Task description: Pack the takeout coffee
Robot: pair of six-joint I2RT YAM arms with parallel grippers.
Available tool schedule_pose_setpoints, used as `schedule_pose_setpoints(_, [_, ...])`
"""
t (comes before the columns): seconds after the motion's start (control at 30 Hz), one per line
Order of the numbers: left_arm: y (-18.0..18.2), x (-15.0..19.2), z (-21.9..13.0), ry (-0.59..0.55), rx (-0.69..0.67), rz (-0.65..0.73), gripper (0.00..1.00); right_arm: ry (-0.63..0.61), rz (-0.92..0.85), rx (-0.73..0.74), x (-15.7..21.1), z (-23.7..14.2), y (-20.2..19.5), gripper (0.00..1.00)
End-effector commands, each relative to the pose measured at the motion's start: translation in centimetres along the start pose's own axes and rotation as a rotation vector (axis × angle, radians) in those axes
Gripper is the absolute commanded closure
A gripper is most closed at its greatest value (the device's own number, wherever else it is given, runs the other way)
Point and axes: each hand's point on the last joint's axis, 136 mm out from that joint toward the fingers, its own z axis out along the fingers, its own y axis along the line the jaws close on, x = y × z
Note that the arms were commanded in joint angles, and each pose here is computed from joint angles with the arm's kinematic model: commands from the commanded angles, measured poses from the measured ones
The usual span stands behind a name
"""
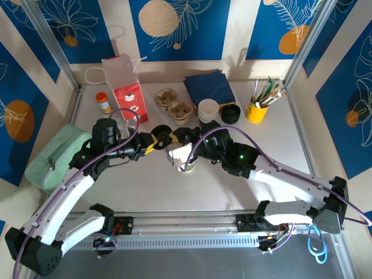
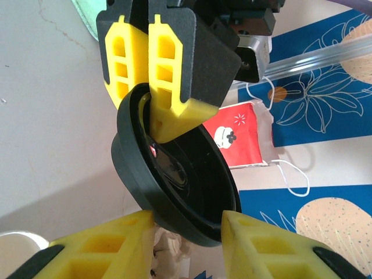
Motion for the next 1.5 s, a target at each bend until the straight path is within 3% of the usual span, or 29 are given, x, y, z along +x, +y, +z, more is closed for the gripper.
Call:
schedule_pose_setpoints(0.0, [-1.2,-0.1,-0.5,-0.002,0.022,0.037,0.84,-0.029,-0.025,-0.003,-0.6,0.0,-0.8,0.65])
schedule_pose_setpoints(0.37, [-1.3,0.0,-0.5,0.005,0.031,0.041,0.84,0.024,-0.047,-0.073,0.2,0.9,0.8,0.79])
schedule_pose_setpoints(1.07, [-2.0,0.2,-0.6,0.023,0.051,0.054,0.83,0.093,-0.147,-0.167,1.6,2.0,4.7,0.79])
schedule_pose_setpoints(1.47, [-2.7,0.4,-0.9,0.028,0.070,0.069,0.73,0.094,-0.106,-0.164,1.2,1.6,4.8,1.00])
